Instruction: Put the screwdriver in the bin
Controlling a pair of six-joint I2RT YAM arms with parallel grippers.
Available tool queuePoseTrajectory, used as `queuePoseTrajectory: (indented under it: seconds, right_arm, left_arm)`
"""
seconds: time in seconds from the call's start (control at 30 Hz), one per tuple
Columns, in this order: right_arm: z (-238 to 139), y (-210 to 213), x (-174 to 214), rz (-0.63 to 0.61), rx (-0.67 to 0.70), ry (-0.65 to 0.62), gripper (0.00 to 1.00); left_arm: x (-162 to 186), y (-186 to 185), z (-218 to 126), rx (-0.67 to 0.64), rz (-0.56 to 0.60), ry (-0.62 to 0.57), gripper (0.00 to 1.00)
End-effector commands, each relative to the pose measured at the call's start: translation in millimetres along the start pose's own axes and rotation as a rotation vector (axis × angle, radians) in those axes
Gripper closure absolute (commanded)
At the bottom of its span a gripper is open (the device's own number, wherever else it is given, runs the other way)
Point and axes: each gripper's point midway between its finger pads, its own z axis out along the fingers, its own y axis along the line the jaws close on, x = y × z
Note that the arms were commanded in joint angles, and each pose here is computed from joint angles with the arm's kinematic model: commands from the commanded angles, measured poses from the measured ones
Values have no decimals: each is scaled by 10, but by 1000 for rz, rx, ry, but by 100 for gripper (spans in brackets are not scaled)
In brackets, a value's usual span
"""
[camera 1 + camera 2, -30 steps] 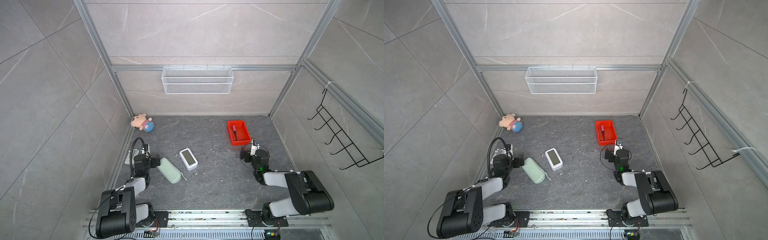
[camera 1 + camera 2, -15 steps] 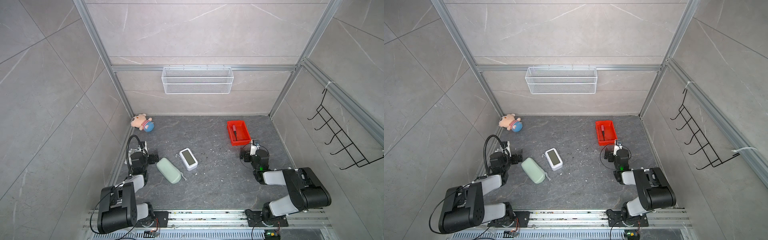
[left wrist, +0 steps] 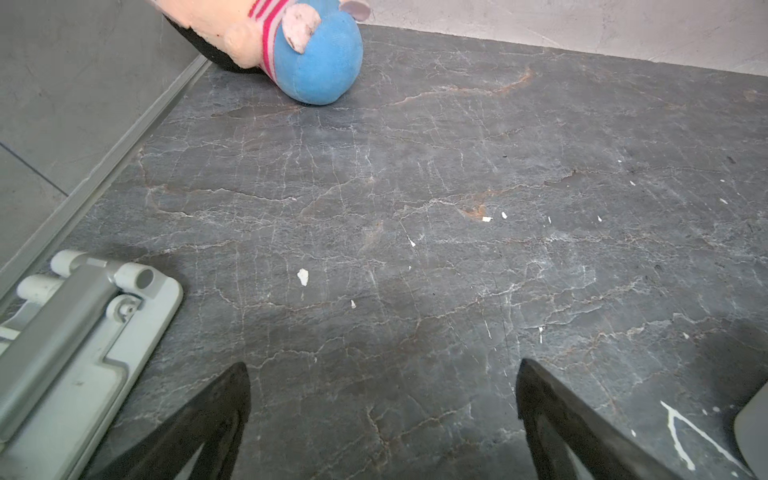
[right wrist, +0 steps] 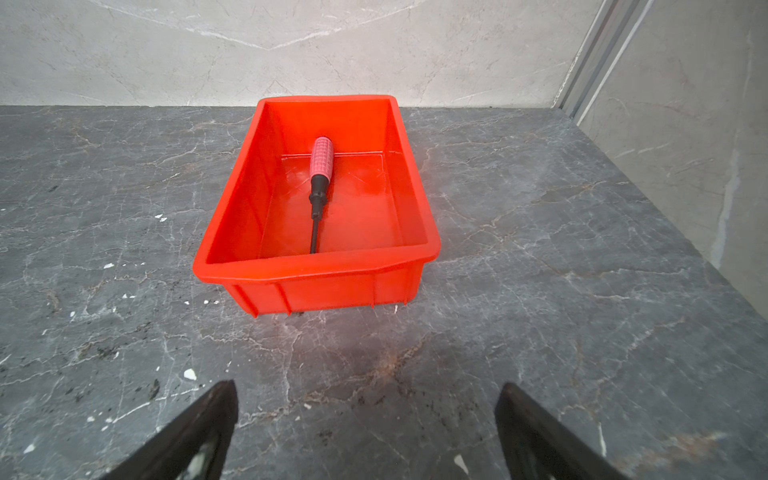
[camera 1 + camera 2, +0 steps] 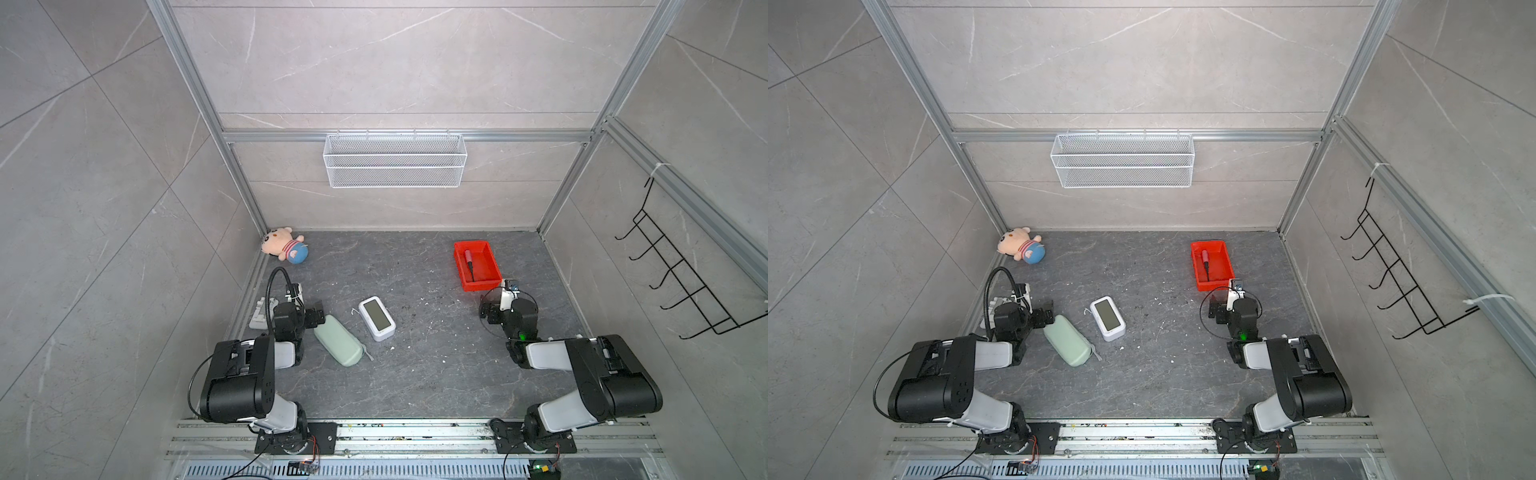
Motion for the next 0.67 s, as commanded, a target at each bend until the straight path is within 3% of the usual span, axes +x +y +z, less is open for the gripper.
queuePoseTrajectory:
  seconds: [0.0,0.63]
  right_arm:
    - [28,3,-118,-16,-3,-30,1]
    - [35,9,-117,-19,-6,-26,1]
  left_arm:
    - [-239,22,12,-28,23,-73,0]
    - [-240,-4,2,-42,37,-79,0]
